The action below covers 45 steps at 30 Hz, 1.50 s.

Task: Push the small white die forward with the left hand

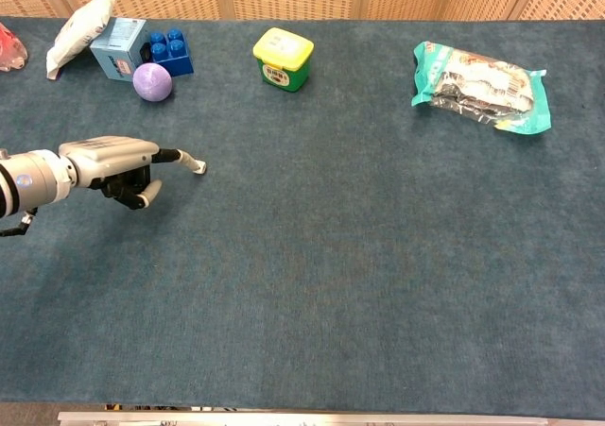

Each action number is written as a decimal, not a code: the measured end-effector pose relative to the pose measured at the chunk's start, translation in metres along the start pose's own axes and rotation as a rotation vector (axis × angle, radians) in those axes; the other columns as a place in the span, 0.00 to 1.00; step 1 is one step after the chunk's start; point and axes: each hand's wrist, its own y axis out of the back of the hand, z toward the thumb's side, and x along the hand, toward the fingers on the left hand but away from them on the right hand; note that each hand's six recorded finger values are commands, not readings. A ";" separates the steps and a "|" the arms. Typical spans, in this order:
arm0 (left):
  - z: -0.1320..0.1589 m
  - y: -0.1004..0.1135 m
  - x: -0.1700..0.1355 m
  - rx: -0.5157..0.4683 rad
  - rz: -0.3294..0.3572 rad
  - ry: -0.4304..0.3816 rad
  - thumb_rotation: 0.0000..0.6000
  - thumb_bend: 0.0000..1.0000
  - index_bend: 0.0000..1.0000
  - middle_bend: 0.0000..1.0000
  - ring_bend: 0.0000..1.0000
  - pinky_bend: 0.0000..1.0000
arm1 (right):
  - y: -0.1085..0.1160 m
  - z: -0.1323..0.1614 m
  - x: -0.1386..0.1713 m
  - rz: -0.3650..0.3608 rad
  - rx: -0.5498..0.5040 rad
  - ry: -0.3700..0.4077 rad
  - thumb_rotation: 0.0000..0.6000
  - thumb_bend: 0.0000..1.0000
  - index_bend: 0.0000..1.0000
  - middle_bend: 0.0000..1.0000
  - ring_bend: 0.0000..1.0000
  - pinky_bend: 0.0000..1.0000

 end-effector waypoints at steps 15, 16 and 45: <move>0.004 -0.002 -0.007 0.020 -0.016 -0.002 1.00 0.71 0.12 1.00 1.00 1.00 | -0.001 -0.004 -0.001 0.004 -0.003 -0.006 1.00 0.44 0.15 0.34 0.29 0.33; 0.004 -0.003 -0.008 0.020 -0.020 -0.001 1.00 0.71 0.12 1.00 1.00 1.00 | -0.002 -0.004 -0.001 0.004 -0.003 -0.006 1.00 0.44 0.15 0.34 0.29 0.33; -0.003 0.021 0.021 -0.072 0.040 0.045 1.00 0.71 0.12 1.00 1.00 1.00 | 0.002 -0.011 0.004 -0.004 -0.001 -0.029 1.00 0.44 0.15 0.34 0.29 0.33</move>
